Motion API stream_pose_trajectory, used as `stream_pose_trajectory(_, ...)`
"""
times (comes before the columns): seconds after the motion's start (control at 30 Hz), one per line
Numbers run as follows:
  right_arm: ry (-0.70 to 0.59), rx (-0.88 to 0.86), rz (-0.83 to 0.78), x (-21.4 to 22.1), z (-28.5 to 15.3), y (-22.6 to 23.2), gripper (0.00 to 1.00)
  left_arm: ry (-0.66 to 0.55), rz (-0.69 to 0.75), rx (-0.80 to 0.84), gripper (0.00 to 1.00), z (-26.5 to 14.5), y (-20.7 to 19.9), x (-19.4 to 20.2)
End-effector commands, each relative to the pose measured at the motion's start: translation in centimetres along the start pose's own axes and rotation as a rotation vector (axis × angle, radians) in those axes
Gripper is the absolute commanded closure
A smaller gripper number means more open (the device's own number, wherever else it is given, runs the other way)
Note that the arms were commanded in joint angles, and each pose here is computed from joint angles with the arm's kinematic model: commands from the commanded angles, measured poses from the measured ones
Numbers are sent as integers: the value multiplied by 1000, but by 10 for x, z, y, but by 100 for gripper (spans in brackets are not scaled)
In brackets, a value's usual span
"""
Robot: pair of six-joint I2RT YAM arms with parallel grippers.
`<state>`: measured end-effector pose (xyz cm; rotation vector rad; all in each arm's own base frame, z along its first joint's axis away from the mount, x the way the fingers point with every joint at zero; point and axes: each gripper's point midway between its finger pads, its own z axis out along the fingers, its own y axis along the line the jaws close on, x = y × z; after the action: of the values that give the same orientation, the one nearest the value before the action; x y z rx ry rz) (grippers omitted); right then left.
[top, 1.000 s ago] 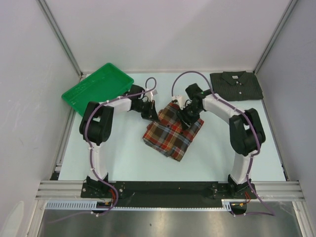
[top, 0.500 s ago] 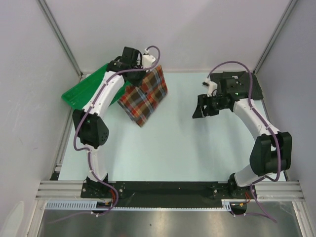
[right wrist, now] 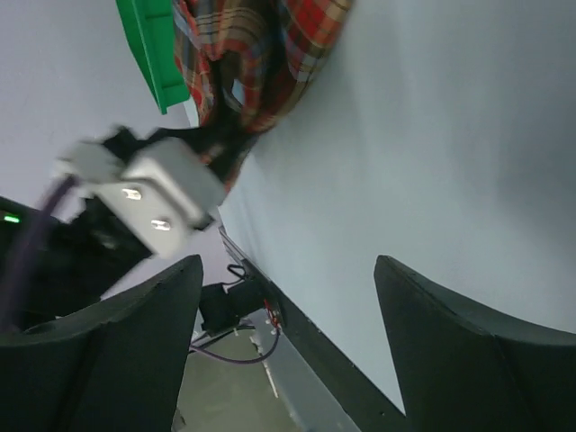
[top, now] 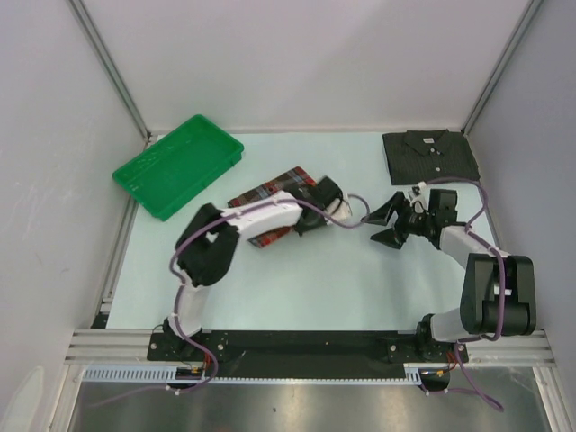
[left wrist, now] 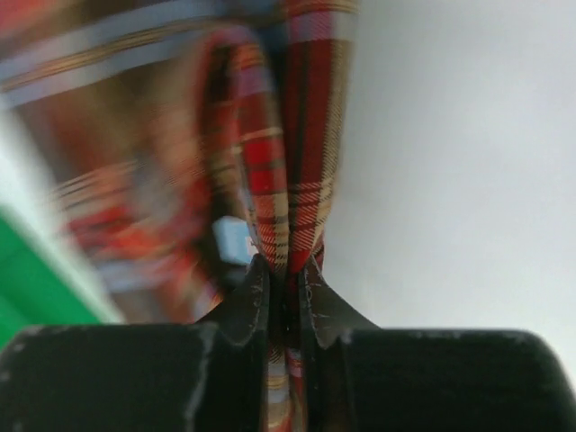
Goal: Fold and stack the long sleeve shirts
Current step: Fold the shirt
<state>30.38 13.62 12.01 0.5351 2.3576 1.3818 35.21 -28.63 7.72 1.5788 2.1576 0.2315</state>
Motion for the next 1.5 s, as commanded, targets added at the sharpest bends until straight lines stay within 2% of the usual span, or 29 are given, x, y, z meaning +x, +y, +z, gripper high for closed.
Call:
stream_pose_trajectory(0.0,-16,-45,95,6,-6,-11,17,-94,-102,29,84,15,-45,-40)
stream_pose_trajectory(0.07,-22,-37,93,10,-9,-14,17,-145,-152,86,78,5,-58,-57)
stream_pose_trajectory(0.1,-16,-31,108,16,-8,-18,17,-163,-144,154,68,-4,-73,-66)
stream_pose_trajectory(0.17,-27,-25,104,18,-10,-18,17,-191,-161,227,53,-22,-85,-73)
stream_pose_trajectory(0.2,-19,-24,98,21,-8,-18,17,-192,-161,293,42,-32,-95,-72)
stream_pose_trajectory(0.27,-21,-15,102,25,-6,-22,16,-271,-170,394,33,-66,-105,-80)
stream_pose_trajectory(0.3,-18,-20,121,29,-3,-20,16,-283,-176,418,21,-77,-107,-76)
stream_pose_trajectory(0.33,-20,-10,137,34,1,-25,16,-303,-193,439,16,-88,-106,-76)
stream_pose_trajectory(0.37,-39,-33,105,31,6,-21,16,-353,-224,440,14,-109,-92,-74)
stream_pose_trajectory(0.43,-34,-26,103,43,19,-19,16,-368,-285,513,13,-123,-89,-60)
stream_pose_trajectory(0.47,-47,-41,73,41,24,-14,14,-383,-354,500,13,-126,-65,-48)
stream_pose_trajectory(0.53,-43,-31,54,48,39,-11,12,-437,-398,508,11,-145,-45,-31)
stream_pose_trajectory(0.57,-45,-35,44,48,48,-9,10,-455,-443,493,7,-147,-26,-19)
stream_pose_trajectory(0.73,-8,-43,92,59,92,3,6,-488,-538,355,3,-160,22,33)
stream_pose_trajectory(0.77,-2,-63,95,57,99,10,6,-481,-567,351,3,-160,24,42)
stream_pose_trajectory(0.8,15,-34,129,60,112,-1,6,-490,-605,350,3,-164,27,47)
stream_pose_trajectory(0.87,30,-84,129,59,130,18,7,-478,-697,356,3,-161,32,65)
stream_pose_trajectory(0.9,42,-62,148,60,140,8,7,-490,-714,348,3,-166,33,70)
stream_pose_trajectory(0.97,51,-94,123,57,155,22,10,-475,-750,326,2,-164,35,85)
stream_pose_trajectory(1.07,75,-56,143,62,171,9,29,-466,-767,268,0,-166,37,102)
stream_pose_trajectory(1.1,91,-38,158,66,174,4,47,-461,-774,264,0,-166,37,106)
stream_pose_trajectory(1.17,118,-22,169,71,172,-2,65,-453,-791,256,1,-165,37,114)
stream_pose_trajectory(1.2,172,2,183,82,166,-9,82,-452,-791,247,1,-166,38,116)
stream_pose_trajectory(1.27,265,32,104,90,151,-21,100,-444,-790,233,1,-164,38,122)
stream_pose_trajectory(1.33,351,62,26,97,130,-28,100,-426,-790,227,1,-160,36,128)
stream_pose_trajectory(1.37,423,7,-140,100,115,-35,100,-422,-791,223,1,-159,35,130)
stream_pose_trajectory(1.4,542,100,-66,118,90,-53,100,-430,-790,225,1,-158,35,130)
stream_pose_trajectory(1.47,634,84,-132,114,70,-56,100,-420,-793,252,1,-151,26,133)
